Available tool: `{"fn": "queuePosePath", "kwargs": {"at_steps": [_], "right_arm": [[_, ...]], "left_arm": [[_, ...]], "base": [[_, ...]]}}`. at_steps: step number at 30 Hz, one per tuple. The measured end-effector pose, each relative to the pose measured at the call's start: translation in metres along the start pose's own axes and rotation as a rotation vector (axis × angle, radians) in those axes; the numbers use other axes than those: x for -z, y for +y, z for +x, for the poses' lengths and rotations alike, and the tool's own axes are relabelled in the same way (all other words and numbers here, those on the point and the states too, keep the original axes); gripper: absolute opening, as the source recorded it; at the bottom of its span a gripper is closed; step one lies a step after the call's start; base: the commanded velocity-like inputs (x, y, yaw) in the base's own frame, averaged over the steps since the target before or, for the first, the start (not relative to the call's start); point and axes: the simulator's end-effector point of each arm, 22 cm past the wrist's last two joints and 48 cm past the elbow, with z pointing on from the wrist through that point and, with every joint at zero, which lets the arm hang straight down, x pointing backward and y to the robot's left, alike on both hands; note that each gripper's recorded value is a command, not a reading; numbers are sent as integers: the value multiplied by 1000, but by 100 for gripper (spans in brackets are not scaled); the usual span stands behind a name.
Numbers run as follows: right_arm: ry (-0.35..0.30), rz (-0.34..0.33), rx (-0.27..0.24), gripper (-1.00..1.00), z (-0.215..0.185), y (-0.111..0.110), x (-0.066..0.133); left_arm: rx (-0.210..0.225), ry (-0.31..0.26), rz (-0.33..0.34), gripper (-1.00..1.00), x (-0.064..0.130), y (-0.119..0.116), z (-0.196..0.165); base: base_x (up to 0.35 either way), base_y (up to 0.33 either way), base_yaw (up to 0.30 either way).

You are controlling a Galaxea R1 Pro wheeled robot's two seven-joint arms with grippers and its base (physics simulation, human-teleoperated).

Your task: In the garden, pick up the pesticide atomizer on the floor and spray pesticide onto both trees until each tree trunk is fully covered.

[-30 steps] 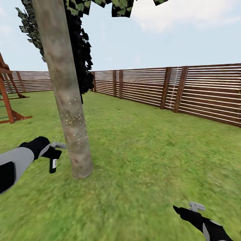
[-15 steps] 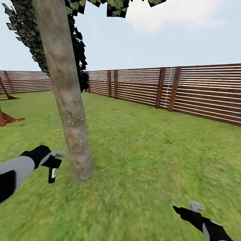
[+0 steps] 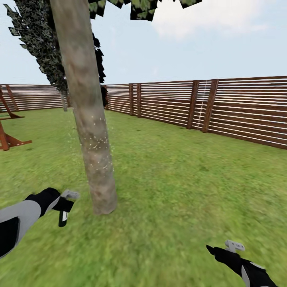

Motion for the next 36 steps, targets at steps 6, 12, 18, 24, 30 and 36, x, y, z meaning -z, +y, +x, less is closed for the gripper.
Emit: {"fn": "queuePosePath", "kwargs": {"at_steps": [6, 12, 18, 24, 30, 36], "right_arm": [[-1, 3, 1, 100, -1, -2, 0], [-1, 3, 1, 100, -1, -2, 1], [-1, 4, 1, 100, -1, -2, 1], [-1, 4, 1, 100, -1, -2, 1], [-1, 4, 1, 100, -1, -3, 1], [-1, 4, 1, 100, -1, -3, 1]], "left_arm": [[66, -113, 57, -100, -9, -19, -8], [70, -123, 64, -100, -10, -22, -9], [69, -124, 66, -100, -10, -24, -9], [69, -124, 67, -100, -10, -24, -10], [66, -126, 76, -100, -11, -31, -12], [62, -126, 79, -100, -11, -34, -12]], "base": [[-21, 314, 0], [-112, 302, -73], [-214, 259, -258], [-219, 254, -265], [-220, 242, -265], [-232, 236, -265]]}}
